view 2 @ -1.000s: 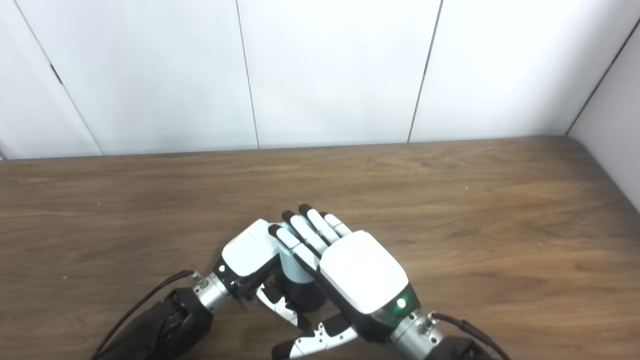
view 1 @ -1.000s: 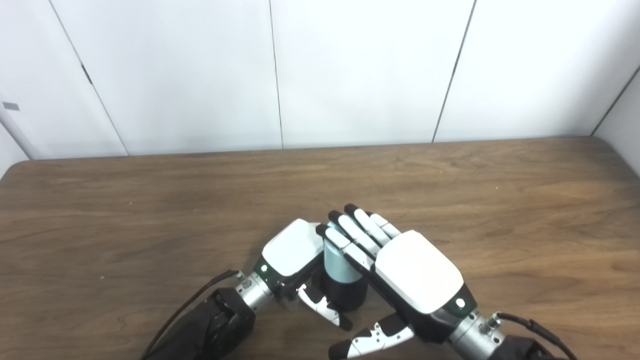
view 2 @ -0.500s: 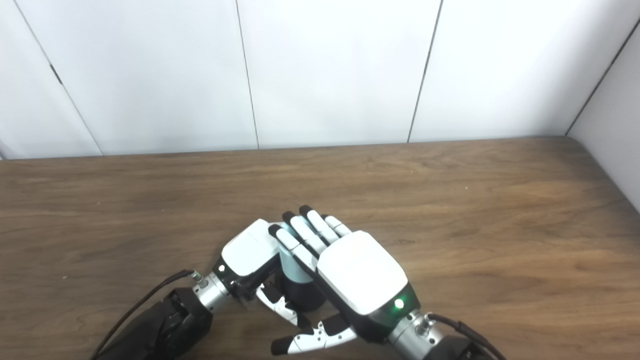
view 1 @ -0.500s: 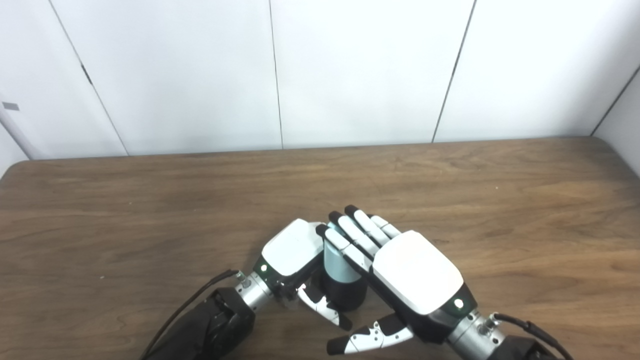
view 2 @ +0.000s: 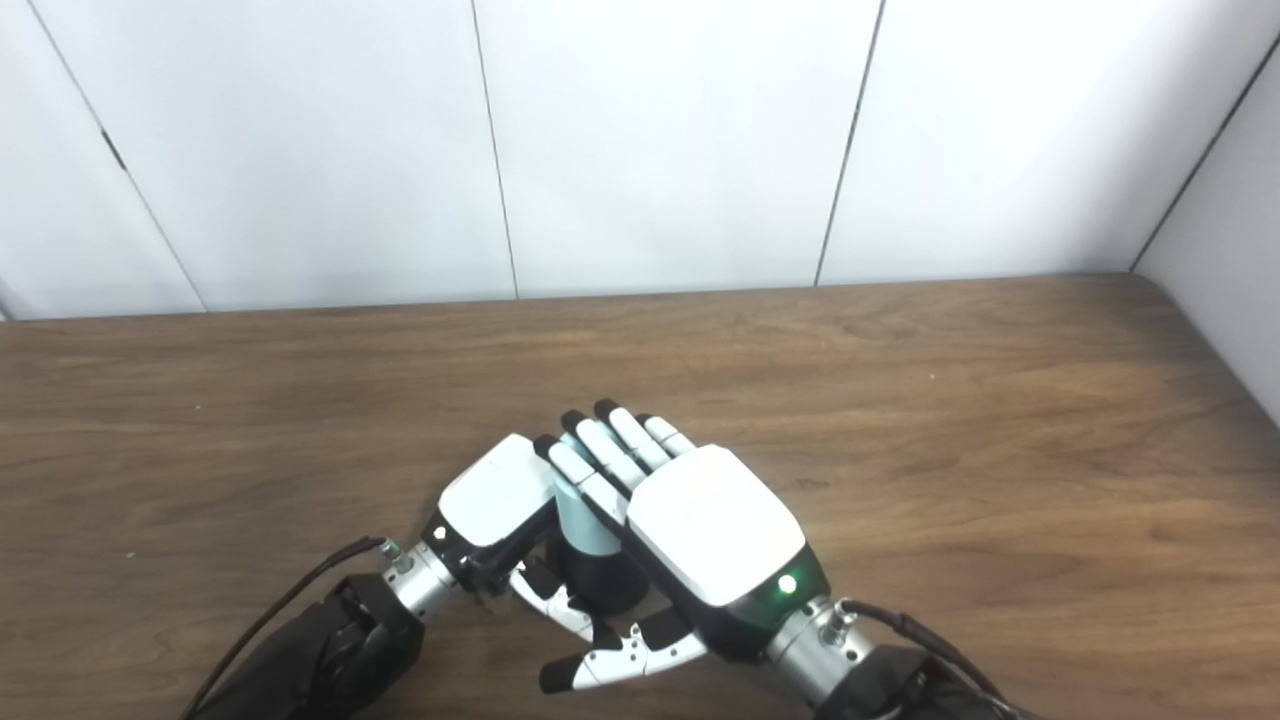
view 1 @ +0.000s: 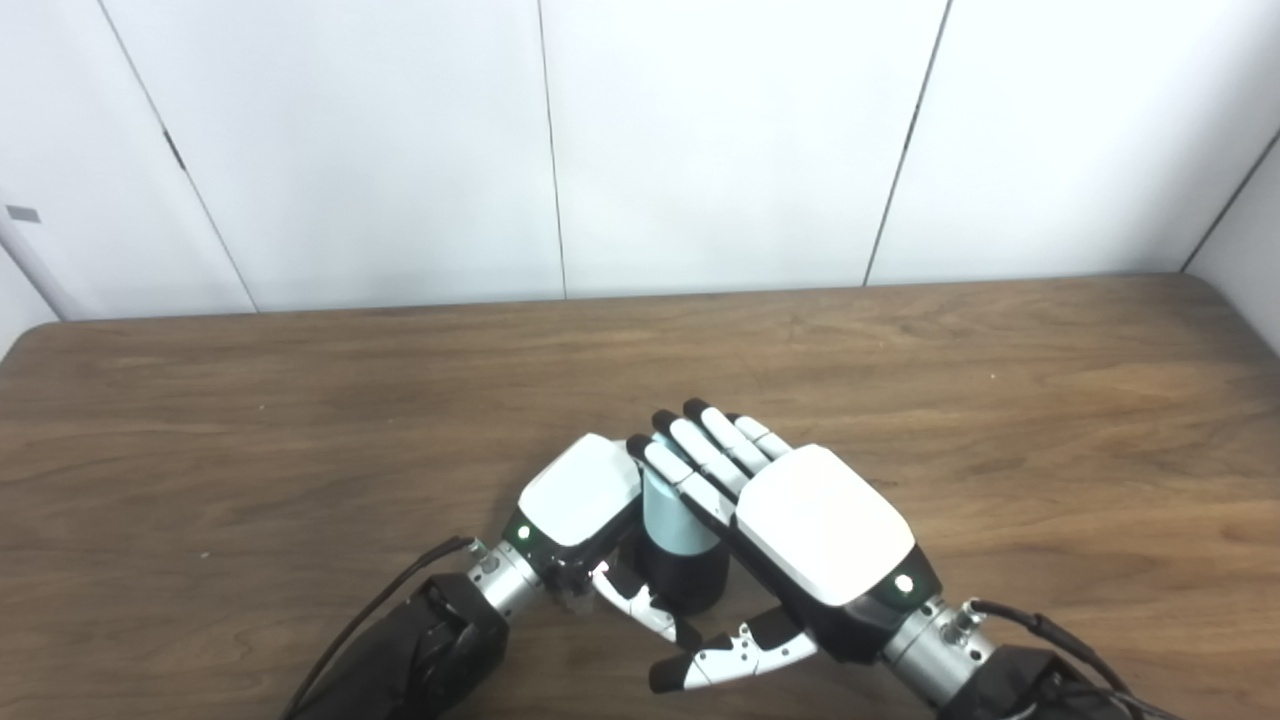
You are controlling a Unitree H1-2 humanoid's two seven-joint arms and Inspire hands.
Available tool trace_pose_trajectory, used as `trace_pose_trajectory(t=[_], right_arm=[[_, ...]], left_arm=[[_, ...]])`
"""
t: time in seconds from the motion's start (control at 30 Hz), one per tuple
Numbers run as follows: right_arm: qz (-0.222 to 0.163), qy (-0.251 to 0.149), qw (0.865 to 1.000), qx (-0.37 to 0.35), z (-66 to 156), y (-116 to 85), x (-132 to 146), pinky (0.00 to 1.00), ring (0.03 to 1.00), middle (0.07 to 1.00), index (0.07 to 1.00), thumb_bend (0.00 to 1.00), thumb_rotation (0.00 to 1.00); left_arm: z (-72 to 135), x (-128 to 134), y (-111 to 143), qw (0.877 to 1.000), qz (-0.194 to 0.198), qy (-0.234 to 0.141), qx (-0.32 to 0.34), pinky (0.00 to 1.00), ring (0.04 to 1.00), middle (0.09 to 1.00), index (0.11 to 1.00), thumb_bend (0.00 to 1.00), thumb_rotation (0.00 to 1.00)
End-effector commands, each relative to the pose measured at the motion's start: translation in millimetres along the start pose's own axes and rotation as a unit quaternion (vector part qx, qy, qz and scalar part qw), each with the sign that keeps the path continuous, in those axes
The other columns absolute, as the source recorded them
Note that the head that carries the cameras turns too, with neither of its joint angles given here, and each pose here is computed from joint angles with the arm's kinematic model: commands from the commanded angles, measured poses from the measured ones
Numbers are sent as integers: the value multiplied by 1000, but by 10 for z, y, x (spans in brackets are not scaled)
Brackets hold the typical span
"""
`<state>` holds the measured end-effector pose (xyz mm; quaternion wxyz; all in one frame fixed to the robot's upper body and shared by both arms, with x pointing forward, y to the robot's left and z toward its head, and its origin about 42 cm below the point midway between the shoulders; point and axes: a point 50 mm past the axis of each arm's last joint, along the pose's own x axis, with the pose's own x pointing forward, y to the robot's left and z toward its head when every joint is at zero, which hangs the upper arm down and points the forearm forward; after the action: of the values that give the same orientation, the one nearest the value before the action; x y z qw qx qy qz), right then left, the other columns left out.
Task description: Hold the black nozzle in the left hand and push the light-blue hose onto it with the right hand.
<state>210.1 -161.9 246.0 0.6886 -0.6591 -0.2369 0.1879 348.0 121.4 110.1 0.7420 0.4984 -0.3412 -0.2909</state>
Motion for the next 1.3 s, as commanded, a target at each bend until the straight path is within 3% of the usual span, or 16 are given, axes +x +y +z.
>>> trace_pose_trajectory(t=[0.0, 0.33, 1.27], right_arm=[[397, -16, 916, 63, -21, 1151, -294, 936, 995, 1000, 973, 690, 1000], [403, -16, 913, 60, -43, 1197, -288, 934, 997, 1000, 972, 739, 1000], [422, -20, 906, 37, -31, 1186, -269, 950, 1000, 1000, 978, 747, 1000]], left_arm=[[677, -673, -1211, 980, -50, 93, -171, 614, 445, 464, 518, 502, 0], [681, -652, -1212, 979, -48, 92, -173, 614, 441, 466, 519, 502, 0], [691, -611, -1188, 980, -47, 92, -170, 607, 443, 466, 517, 503, 0]])
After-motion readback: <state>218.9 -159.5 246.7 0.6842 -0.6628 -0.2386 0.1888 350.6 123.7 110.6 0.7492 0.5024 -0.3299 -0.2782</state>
